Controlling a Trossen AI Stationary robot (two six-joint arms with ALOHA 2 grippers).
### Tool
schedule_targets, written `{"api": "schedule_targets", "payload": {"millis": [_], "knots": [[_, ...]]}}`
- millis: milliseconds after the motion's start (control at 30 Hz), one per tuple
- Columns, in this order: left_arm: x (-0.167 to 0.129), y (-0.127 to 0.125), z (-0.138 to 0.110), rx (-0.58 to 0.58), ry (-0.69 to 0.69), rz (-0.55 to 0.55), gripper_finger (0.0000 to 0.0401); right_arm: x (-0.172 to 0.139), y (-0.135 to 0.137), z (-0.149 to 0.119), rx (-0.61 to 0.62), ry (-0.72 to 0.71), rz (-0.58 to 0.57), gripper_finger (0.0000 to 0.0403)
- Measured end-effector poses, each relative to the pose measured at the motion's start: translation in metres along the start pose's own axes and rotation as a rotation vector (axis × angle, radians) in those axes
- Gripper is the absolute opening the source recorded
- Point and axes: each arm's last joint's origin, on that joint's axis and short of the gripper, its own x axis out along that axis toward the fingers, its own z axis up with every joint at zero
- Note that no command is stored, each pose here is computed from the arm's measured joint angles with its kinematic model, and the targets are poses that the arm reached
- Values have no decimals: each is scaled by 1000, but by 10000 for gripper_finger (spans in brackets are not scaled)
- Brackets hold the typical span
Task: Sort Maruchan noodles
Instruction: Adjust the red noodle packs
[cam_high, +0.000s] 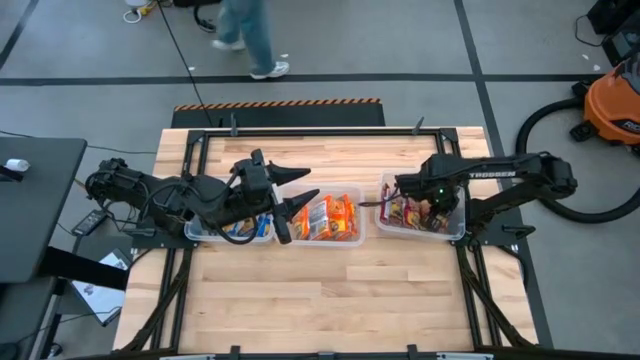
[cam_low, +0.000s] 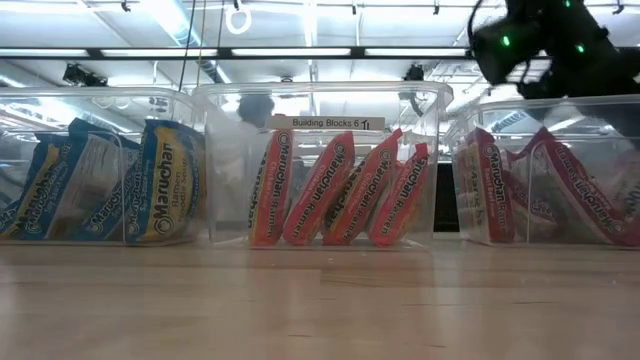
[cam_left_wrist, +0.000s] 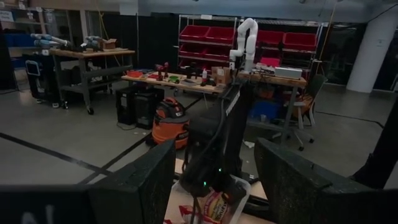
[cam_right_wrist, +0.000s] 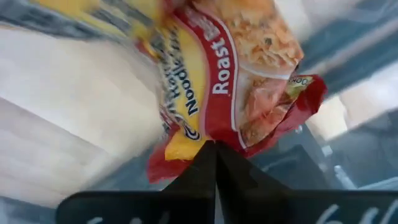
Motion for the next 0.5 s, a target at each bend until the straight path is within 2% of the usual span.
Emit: {"api": "schedule_targets", "payload": {"millis": [167, 333, 500], "knots": [[0, 0, 0, 1, 0, 0, 224, -25, 3, -2, -17, -103, 60, 6], [0, 0, 0, 0, -1, 0, 224, -24, 6, 4, -43, -151, 85, 4], [0, 0, 0, -1, -1, -2, 224, -23, 1, -2, 8, -113, 26, 23]]}}
